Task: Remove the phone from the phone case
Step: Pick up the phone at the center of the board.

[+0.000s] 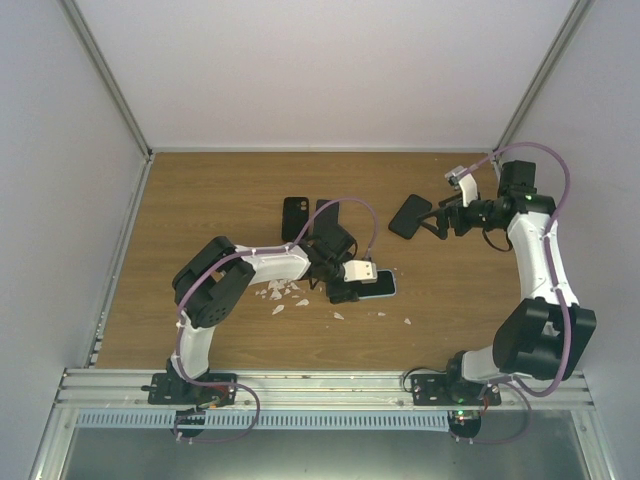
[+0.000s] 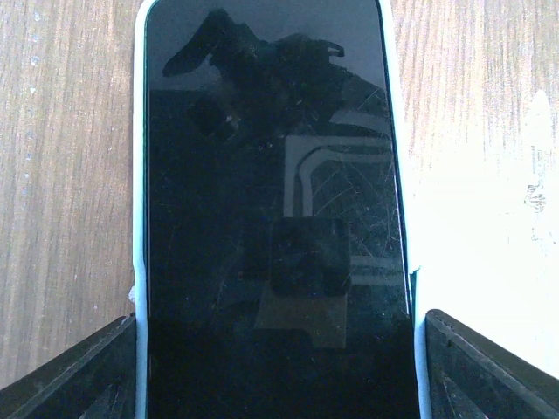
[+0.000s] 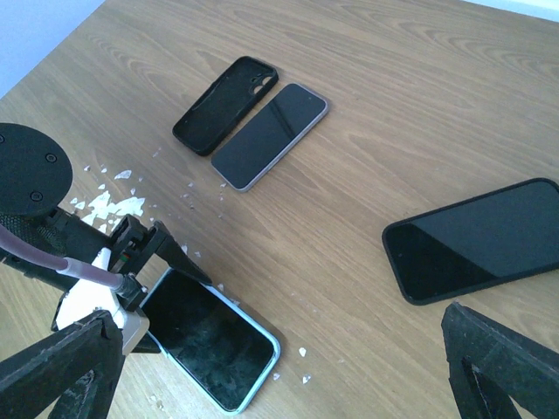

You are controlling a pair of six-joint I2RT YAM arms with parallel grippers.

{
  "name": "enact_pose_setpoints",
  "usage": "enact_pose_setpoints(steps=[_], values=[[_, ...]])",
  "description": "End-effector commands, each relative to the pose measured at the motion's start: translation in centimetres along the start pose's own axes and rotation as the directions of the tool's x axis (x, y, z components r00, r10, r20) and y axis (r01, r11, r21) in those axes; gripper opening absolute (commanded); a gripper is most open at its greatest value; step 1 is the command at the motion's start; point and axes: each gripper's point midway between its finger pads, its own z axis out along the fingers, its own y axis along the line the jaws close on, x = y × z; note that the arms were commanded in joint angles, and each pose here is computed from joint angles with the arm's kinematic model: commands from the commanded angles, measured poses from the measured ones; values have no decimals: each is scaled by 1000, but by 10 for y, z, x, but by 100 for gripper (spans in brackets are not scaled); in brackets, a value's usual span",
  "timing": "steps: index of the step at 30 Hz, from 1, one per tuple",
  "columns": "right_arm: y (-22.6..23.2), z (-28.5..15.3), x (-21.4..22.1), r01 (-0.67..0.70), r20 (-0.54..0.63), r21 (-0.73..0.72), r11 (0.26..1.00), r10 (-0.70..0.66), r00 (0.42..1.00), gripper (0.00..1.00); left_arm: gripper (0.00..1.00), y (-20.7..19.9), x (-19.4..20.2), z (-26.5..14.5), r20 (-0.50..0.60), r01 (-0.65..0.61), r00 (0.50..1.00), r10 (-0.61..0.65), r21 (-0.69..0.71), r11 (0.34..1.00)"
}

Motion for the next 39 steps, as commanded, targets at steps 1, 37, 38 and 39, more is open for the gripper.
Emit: enact_pose_setpoints(steps=[1,37,38,39], values=[[-1,7,7,2,-16,-13,1000,-2,1000,100,65,-6,51,22,-172,-18,985,19,10,1000],[143,132,110,-120,-418,-543,831,-143,897,64,49,-14,-45,-116,-76,-730,616,784,-428,532],[147,133,112,-122,-422,-553,824,-151,894,63,49,-14,-46,-117,-75,-732,612,788,-431,527],[150,135,114,-123,-429,-559,820,-158,889,62,49,-16,-47,-118,-73,-735,605,793,-434,521]])
